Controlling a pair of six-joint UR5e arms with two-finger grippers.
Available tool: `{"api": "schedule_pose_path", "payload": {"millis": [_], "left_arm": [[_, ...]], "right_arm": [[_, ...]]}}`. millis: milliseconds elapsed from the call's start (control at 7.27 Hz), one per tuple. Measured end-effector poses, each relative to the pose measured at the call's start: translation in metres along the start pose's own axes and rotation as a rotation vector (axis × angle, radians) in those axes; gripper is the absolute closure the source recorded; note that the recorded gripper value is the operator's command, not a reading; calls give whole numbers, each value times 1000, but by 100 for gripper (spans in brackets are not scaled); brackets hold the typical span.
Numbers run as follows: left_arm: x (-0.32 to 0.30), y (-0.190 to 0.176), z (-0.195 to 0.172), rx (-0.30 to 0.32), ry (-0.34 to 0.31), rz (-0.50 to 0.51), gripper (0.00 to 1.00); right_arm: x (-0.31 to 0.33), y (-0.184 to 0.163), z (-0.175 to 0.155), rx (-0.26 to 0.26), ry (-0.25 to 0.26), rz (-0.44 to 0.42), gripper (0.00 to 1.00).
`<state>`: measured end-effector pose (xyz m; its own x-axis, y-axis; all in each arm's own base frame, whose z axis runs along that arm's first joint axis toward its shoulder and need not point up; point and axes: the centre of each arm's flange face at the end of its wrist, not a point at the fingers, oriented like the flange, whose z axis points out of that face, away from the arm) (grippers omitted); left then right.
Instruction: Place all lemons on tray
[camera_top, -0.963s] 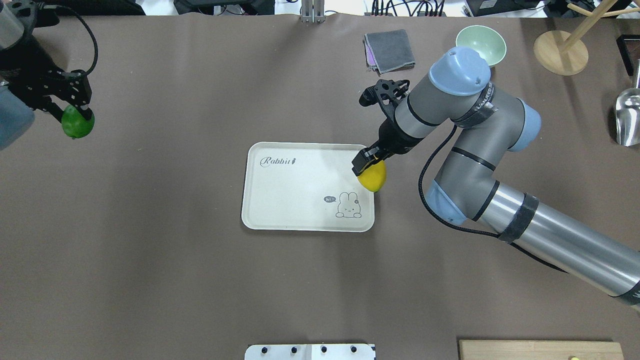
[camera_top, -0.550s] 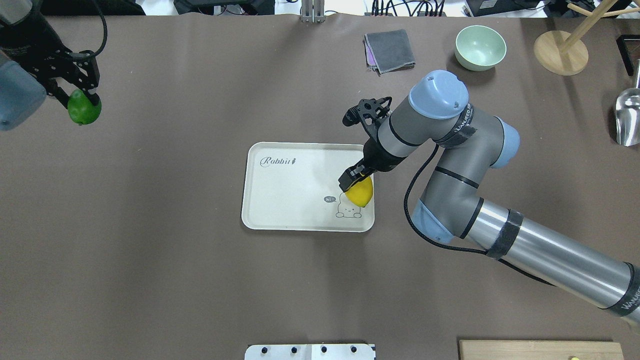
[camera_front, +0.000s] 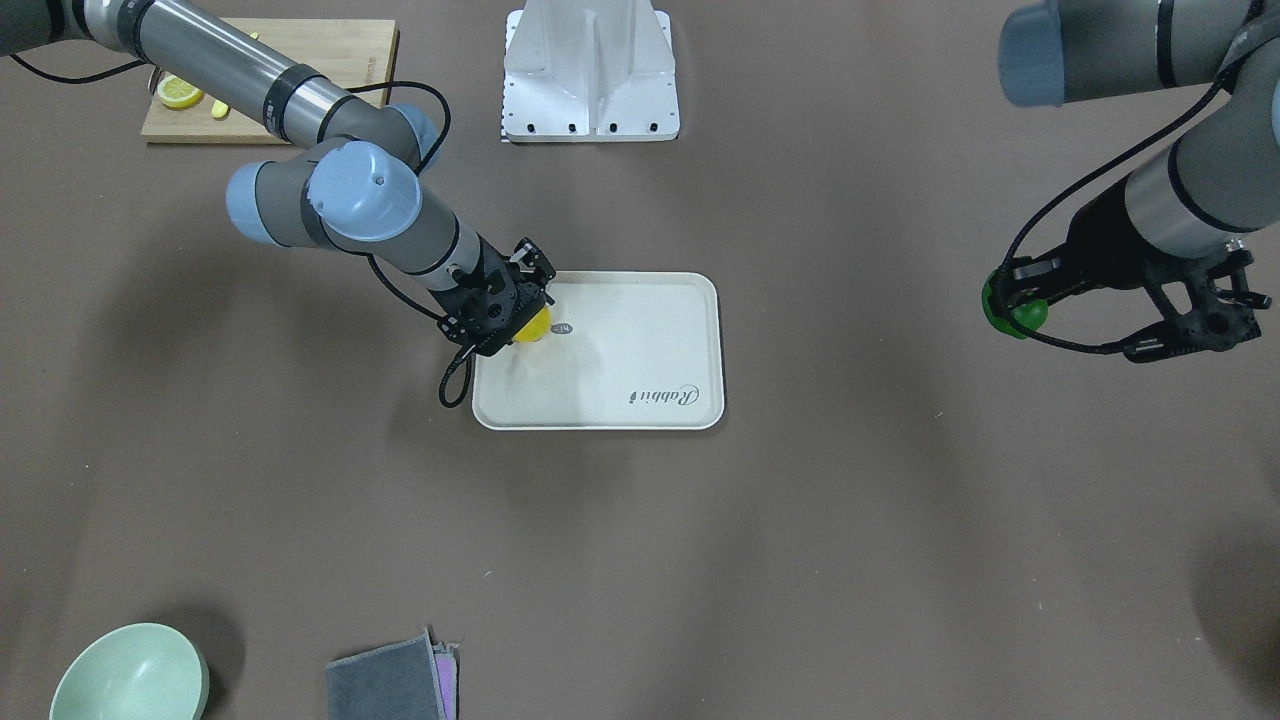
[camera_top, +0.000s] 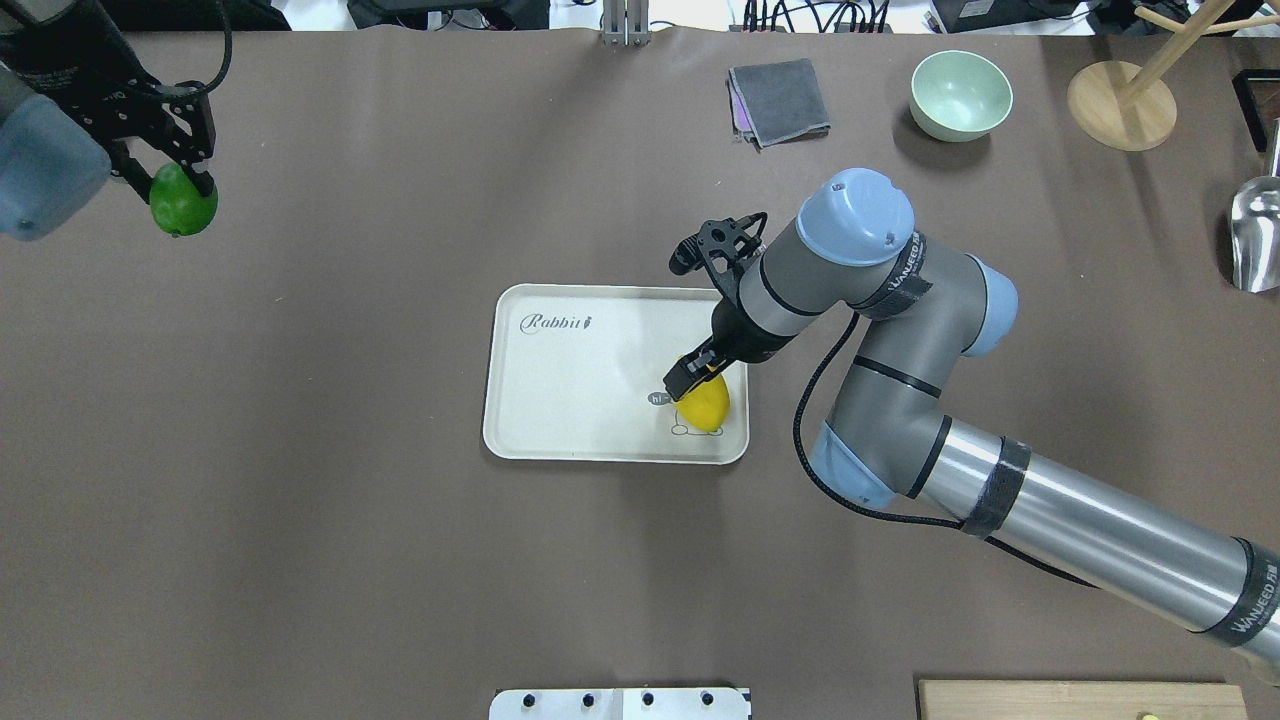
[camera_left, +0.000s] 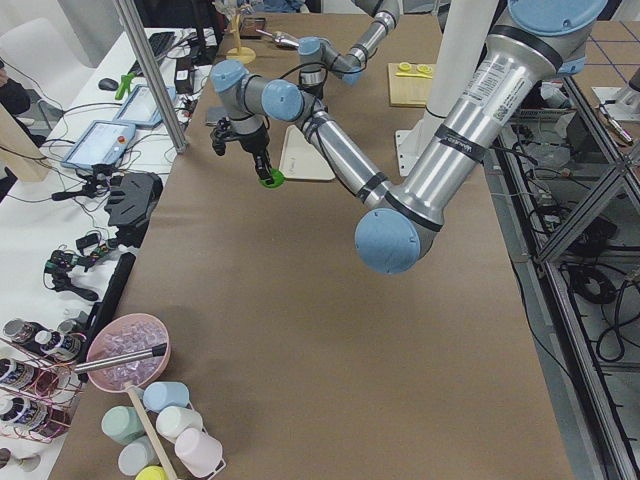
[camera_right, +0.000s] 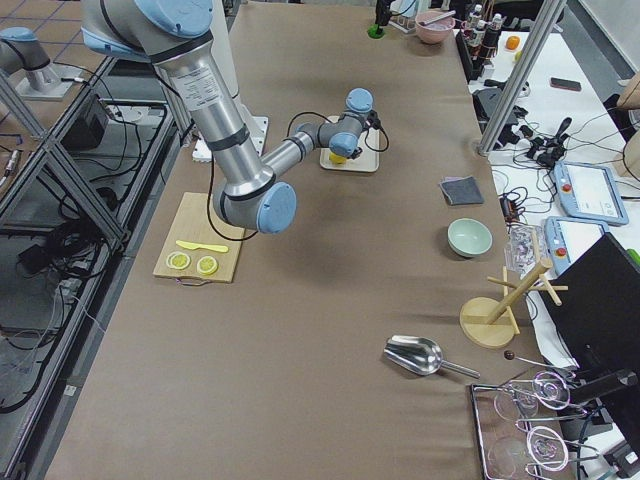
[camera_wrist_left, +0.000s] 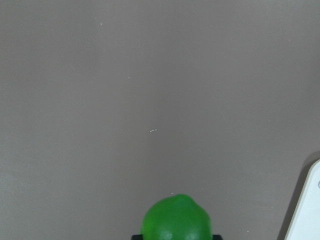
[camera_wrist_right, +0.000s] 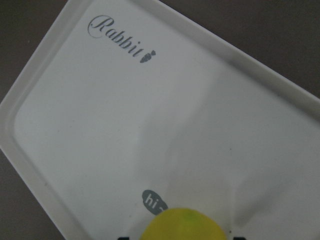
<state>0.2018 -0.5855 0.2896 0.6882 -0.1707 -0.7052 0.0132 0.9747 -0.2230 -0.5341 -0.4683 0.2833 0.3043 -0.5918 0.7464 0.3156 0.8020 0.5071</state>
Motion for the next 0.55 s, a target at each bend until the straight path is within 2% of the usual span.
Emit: {"api": "schedule_pose_path", "payload": {"millis": [275, 550], "left_arm": [[7, 4, 0, -1, 4, 11, 100], [53, 11, 18, -20, 10, -12, 100]], "right_arm": [[16, -12, -26, 39, 11, 17, 1], [53, -24, -80, 80, 4, 53, 0]]}}
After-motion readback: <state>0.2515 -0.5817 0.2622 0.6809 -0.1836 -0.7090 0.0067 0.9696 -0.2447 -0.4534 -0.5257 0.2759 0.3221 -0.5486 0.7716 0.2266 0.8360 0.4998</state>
